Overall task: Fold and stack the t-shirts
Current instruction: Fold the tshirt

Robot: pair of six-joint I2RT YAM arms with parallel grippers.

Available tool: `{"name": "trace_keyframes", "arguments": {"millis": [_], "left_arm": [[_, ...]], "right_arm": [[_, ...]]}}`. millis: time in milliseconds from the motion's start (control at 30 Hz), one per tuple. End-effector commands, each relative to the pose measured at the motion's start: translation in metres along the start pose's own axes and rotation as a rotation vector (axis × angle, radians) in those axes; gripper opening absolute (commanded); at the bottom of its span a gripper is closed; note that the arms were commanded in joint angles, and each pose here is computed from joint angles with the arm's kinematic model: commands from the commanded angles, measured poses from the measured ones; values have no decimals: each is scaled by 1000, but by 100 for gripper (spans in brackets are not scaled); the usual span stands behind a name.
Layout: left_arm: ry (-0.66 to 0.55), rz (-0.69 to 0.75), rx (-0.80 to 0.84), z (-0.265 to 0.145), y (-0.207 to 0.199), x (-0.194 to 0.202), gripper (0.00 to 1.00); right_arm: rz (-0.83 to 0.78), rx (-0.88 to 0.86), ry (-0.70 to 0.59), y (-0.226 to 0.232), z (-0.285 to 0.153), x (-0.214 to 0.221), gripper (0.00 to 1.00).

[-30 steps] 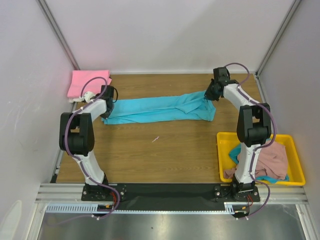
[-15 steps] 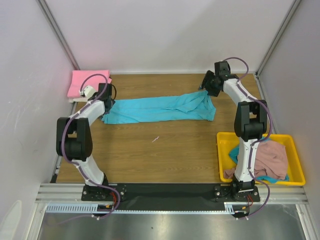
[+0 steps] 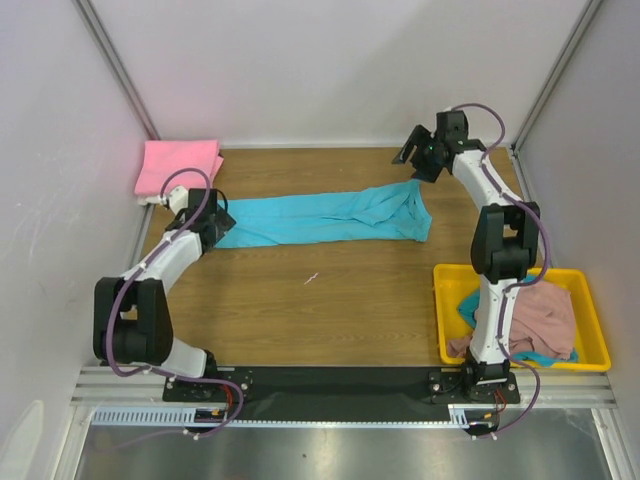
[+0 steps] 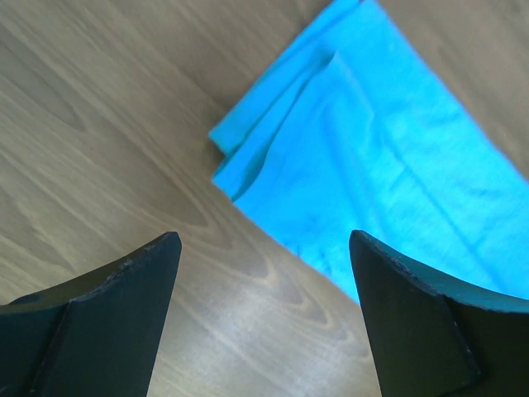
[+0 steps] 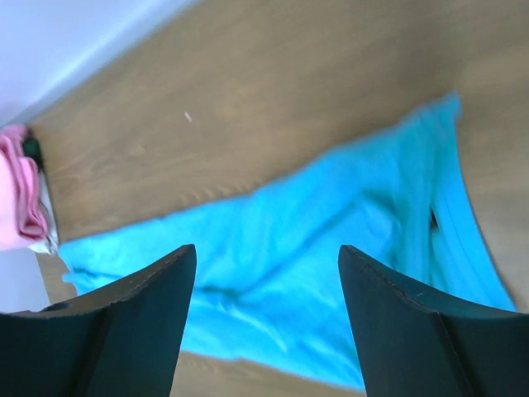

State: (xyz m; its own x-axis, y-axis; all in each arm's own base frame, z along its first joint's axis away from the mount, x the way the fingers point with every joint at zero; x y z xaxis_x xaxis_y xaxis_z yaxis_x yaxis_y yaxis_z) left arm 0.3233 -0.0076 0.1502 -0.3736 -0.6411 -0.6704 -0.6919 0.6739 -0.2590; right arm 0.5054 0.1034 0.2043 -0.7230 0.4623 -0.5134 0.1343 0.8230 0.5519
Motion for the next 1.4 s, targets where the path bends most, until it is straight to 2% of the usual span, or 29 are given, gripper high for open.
{"name": "trace_keyframes", "arguments": {"millis": [0,100,167,233,300,833,1233,1367], "left_arm": [[37,16,85,0,-8,5,89],[72,19,83,12,-9,13,85],[101,5,68,23,-8,20,77],[115,-18,38,32,-3,24,63],[113,-30,19,36,1,23,57],[126,-10,-64,56,10,31,44],[153,-21,-96,62,13,35,18],[178,-74,-151,67,29,33,10]], "right_arm": [[18,-24,-20,11,-39,8,75],[27,-11,-4,2,-45,32,74],[29,-6,16,-1,-46,45,74],[-3,-12,24,4,-46,53,72],[-33,22,40,7,-43,62,72],[17,90,95,3,-17,95,68],[33,244,120,-32,-1,117,63],[41,289,132,-47,3,122,63]]}}
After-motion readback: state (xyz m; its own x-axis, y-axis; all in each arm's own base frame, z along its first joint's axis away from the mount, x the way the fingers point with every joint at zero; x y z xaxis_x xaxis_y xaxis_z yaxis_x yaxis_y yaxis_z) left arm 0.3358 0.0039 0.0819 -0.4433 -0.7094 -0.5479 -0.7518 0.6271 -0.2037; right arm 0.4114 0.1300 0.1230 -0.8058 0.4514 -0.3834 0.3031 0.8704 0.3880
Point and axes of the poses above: each gripper's point midway between its finger pads, its own z axis out along the fingers, its own y axis along the line the jaws close on, x = y × z, the point moved 8 cm from there along -z, back along the fingers, and after that the axes turned 2 degrees about -z, right-handed, at the moved point
